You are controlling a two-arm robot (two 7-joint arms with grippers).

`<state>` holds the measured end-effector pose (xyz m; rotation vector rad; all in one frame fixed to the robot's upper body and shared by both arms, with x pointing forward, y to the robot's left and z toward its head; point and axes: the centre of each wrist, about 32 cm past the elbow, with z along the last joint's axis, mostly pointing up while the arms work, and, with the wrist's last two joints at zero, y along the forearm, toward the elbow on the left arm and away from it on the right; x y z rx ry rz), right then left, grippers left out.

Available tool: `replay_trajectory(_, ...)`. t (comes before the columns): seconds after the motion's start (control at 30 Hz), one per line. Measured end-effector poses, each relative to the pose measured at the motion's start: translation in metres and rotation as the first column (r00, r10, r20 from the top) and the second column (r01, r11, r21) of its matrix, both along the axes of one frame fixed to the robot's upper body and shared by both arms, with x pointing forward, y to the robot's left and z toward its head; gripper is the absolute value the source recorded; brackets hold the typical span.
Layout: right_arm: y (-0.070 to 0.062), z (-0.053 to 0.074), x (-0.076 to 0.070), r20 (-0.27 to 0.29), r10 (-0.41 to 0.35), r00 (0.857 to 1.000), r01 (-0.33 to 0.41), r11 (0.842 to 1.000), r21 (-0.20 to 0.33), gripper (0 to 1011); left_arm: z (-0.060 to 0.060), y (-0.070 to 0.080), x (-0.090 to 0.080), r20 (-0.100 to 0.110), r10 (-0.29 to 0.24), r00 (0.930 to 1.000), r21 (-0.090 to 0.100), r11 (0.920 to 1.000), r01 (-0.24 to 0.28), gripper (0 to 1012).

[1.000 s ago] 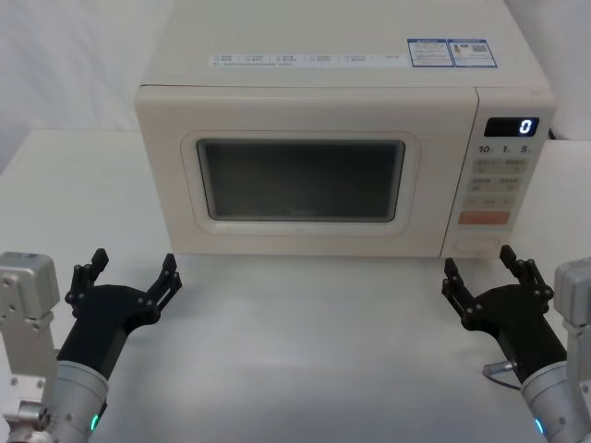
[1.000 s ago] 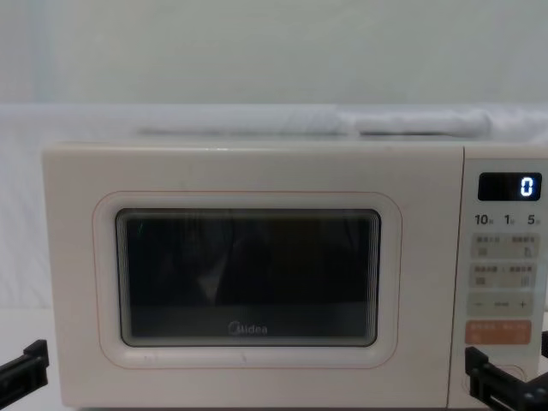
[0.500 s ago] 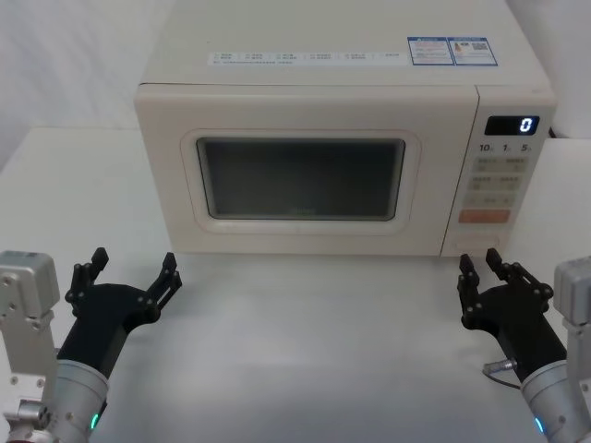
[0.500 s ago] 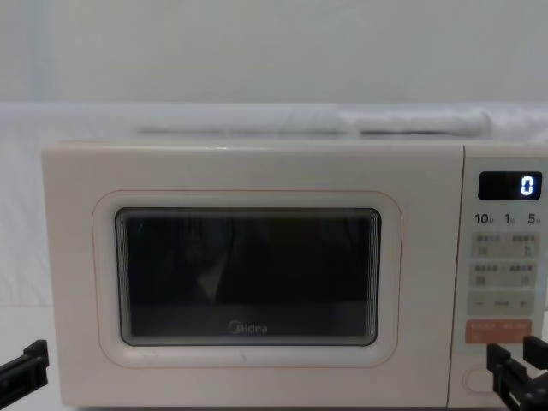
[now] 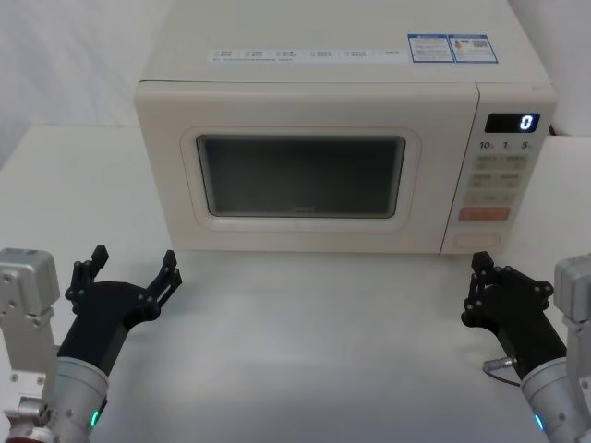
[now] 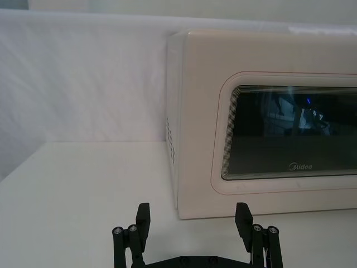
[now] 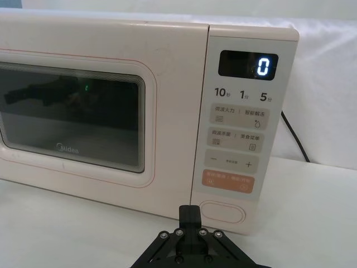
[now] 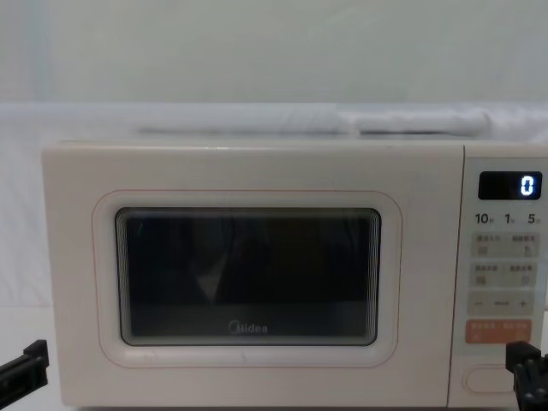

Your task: Press the button to open the microwave door with one hand; close the microwave door with the other hand.

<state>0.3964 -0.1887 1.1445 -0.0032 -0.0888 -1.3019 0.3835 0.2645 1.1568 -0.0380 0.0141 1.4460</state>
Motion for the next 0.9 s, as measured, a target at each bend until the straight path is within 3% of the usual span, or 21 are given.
replay_trajectory(0.9,-0.0007,0.0024,0.001,-0.007,0.011,1.0,-0.011,1.0,-0.003,0,0.0,0.0,0.0,0.0,0.0,1.0,0.0,1.0,0.0,1001)
